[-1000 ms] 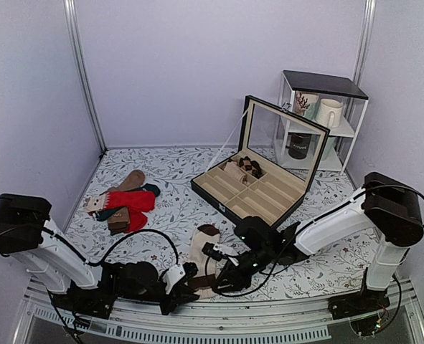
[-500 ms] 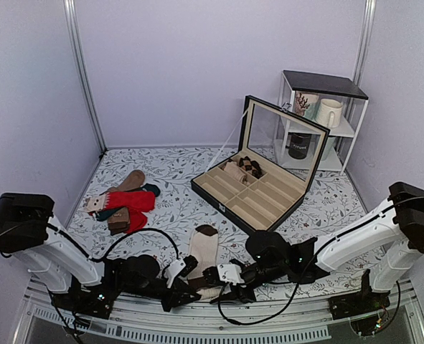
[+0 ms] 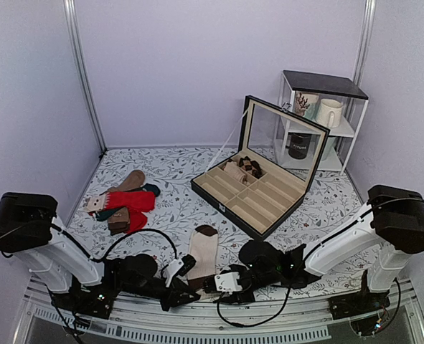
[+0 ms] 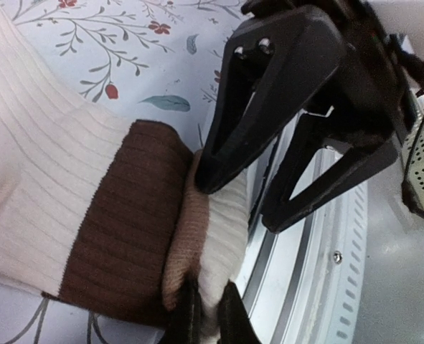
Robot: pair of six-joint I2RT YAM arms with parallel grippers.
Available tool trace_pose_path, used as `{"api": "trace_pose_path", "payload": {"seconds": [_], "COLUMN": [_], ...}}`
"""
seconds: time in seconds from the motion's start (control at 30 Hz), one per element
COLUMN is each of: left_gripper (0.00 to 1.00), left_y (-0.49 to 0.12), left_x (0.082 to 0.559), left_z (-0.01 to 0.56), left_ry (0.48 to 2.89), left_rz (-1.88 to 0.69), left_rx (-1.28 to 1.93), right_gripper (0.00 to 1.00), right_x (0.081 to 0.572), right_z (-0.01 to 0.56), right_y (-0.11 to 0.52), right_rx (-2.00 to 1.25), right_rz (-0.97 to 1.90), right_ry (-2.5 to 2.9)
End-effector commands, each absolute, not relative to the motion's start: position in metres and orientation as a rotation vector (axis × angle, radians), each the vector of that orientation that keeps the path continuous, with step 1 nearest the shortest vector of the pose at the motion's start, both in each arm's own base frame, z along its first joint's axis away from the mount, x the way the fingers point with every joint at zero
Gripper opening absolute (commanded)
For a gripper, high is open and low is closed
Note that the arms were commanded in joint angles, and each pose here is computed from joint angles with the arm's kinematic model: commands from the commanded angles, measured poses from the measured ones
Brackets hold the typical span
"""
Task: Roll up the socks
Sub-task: Roll a pair of socks at the center of the board.
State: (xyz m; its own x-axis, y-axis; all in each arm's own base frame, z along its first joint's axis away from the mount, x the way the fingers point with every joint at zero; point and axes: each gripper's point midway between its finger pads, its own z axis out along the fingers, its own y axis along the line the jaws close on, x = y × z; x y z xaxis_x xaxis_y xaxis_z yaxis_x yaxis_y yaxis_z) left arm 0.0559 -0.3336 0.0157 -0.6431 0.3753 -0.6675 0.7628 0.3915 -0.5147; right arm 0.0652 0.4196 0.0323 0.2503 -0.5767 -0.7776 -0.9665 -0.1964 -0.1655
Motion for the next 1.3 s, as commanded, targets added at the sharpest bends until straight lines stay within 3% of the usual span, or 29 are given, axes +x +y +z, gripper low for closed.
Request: {"api": "trace_pose_path", "payload": {"seconds": [0.0, 0.33, 0.47, 0.57, 0.7, 0.9, 1.0, 1.27], "left_gripper": [0.0, 0.0, 0.0, 0.0, 0.23, 0.42, 0.47, 0.47], "left_y": [-0.289, -0.29, -0.292, -0.294, -0.298, -0.298, -0.297, -0.301], "left_x": [0.039, 0.037, 0.035, 0.037, 0.049, 0.074, 0.074, 0.062], "left_z": [-0.038, -0.041, -0.039, -0.037, -0.024, 0.018, 0.041, 0.056], "left_ry": [2.445, 2.447, 2.437, 2.42, 2.349, 2.19, 2.092, 1.931], "left_rz": [-1.0, -1.018, -1.04, -1.035, -0.968, -0.844, -0.884, -0.882], "left_rx": [1.054, 1.071, 1.079, 1.081, 1.098, 1.077, 1.039, 1.073], "right_gripper": [0.44, 0.39, 0.15, 0.06, 0.03, 0.03, 0.03, 0.04], "right_x": [0.069, 0.069, 0.068, 0.061, 0.051, 0.041, 0.033, 0.041], "right_z": [0.019, -0.003, -0.017, -0.029, -0.029, -0.018, -0.015, -0.022], "right_y": [0.423, 0.422, 0.418, 0.412, 0.403, 0.394, 0.391, 0.39], "right_rx": [-1.894, -1.923, -1.972, -2.017, -2.024, -2.012, -2.007, -1.812], "right_rz": [0.693, 0.61, 0.585, 0.607, 0.662, 0.705, 0.755, 0.886], "right_ry": [1.398, 1.431, 1.475, 1.578, 1.734, 1.953, 2.078, 2.508]}}
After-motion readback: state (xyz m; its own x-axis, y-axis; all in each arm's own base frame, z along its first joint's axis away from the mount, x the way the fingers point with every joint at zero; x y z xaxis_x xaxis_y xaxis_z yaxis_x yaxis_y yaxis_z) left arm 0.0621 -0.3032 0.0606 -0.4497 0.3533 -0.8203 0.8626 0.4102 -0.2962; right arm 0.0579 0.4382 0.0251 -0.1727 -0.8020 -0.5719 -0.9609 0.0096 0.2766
